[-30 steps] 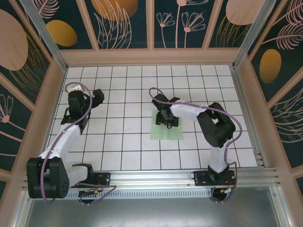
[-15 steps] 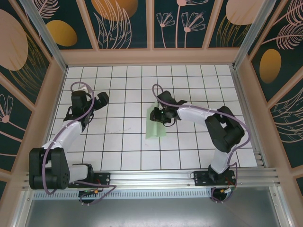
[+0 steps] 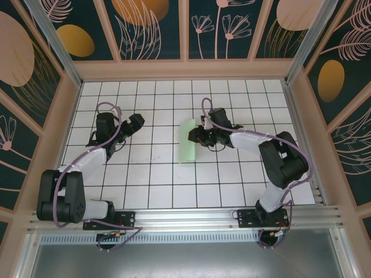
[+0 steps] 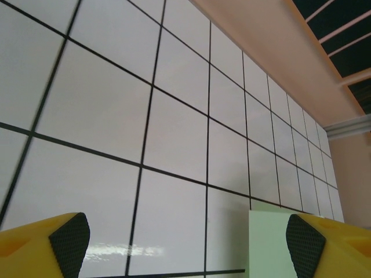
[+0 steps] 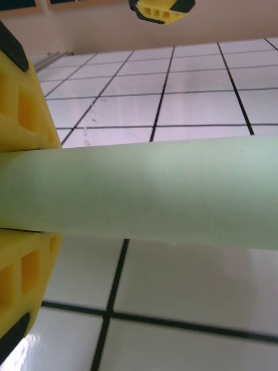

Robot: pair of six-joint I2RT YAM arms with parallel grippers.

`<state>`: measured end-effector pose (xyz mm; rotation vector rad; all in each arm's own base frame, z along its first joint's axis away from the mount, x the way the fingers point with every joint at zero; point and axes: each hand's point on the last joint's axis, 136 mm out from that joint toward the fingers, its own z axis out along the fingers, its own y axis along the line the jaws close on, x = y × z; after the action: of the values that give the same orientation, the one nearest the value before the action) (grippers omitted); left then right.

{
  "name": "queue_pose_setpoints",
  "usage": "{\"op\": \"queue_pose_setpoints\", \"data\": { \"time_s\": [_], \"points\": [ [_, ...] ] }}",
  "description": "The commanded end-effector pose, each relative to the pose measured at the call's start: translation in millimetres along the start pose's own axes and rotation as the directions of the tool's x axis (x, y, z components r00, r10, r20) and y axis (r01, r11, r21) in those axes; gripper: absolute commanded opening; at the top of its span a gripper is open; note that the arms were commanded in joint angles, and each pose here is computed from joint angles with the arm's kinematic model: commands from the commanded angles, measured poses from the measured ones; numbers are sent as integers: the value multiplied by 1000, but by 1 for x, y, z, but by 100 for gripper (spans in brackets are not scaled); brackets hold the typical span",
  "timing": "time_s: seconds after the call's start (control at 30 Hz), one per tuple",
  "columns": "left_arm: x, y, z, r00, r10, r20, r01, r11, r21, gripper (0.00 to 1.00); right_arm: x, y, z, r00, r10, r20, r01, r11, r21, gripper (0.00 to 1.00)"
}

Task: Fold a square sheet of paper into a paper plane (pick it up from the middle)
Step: First fold in half a square sheet of paper at the center of the table.

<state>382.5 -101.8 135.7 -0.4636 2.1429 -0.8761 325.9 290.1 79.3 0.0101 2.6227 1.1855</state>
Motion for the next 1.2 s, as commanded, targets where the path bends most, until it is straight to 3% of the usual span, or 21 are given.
{"op": "queue_pose_setpoints", "data": {
  "time_s": [0.0, 0.43, 0.63, 0.83, 1.0, 1.17],
  "points": [
    [3, -17, 8, 1000, -12, -3, 12, 998, 55, 90, -4, -35, 1, 1000, 0, -4, 0, 994, 113, 34],
    [18, -30, 18, 999, 4, -53, 0, 997, 83, 86, -9, -85, -11, 1000, 19, 6, -20, 960, 280, 46],
    [22, -31, 20, 998, 13, -59, -7, 996, 90, 98, -10, -97, -15, 999, 31, 23, -37, 937, 347, 49],
    [28, -39, 21, 998, 35, -56, -28, 992, 125, 98, -8, -106, -16, 996, 72, 53, -87, 923, 376, 46],
    [46, -55, 33, 990, 42, -134, -18, 984, 179, 96, -7, -111, -16, 989, 118, 86, -142, 917, 373, 40],
    [68, -75, 49, 979, 82, -188, -40, 975, 217, 93, -8, -116, -17, 988, 123, 97, -152, 908, 391, 41]
  ]
}}
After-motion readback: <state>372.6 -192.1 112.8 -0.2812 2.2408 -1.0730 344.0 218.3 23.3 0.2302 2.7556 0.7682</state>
